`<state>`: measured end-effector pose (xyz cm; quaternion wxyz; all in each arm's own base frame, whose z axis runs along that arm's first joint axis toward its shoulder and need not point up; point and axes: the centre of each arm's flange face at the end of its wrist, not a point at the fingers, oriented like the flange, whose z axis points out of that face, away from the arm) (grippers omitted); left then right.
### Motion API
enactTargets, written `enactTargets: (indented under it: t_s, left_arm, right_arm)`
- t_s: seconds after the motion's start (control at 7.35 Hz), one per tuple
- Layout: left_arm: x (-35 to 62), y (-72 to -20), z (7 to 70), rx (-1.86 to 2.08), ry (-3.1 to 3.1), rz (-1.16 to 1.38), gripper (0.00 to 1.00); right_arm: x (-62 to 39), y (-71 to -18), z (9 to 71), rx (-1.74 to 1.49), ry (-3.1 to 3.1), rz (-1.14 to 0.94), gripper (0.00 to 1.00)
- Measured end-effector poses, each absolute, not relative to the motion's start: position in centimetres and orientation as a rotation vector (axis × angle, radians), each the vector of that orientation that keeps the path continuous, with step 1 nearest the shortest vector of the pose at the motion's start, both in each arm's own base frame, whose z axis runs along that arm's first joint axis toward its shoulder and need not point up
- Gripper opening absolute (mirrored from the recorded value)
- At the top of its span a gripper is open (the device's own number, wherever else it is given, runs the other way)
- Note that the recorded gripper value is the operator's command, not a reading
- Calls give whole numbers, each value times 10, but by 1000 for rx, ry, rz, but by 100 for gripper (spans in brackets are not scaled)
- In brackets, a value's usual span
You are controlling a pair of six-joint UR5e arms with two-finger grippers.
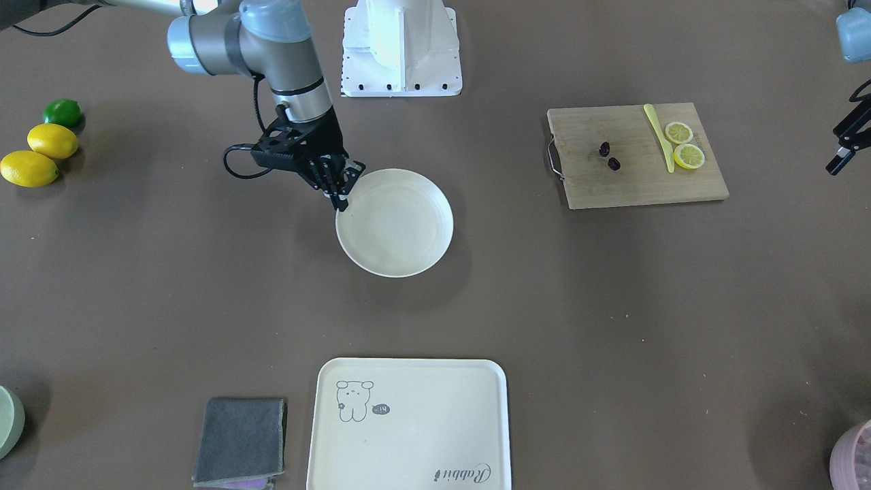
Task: Place red cherry on plate
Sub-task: 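Drag the white plate with the right gripper toward the table center, then withdraw the right arm toward the cloth while the left arm reaches toward the cutting board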
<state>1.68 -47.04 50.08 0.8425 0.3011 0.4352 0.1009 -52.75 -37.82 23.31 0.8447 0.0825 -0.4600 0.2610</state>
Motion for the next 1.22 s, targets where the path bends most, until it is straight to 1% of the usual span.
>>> enactTargets:
  t_s: [0.27,0.41,0.54,0.82,0.95,1.22]
  left_arm:
    - [19,-470,500,634,921,216,98]
    - [20,-470,501,632,922,218,98]
    - [22,-470,501,630,924,221,98]
    - [36,-469,492,591,959,179,98]
    - [64,-465,478,531,1008,130,98]
    - [138,-449,458,445,1036,92,98]
  right_arm:
    - [-569,-367,215,181,-968,578,62]
    - [-578,-369,212,188,-964,588,96]
    - [-582,-371,212,200,-959,592,100]
    - [-564,-385,205,237,-965,568,100]
    - [-538,-404,203,247,-968,536,100]
    - [-459,-463,228,235,-942,455,100]
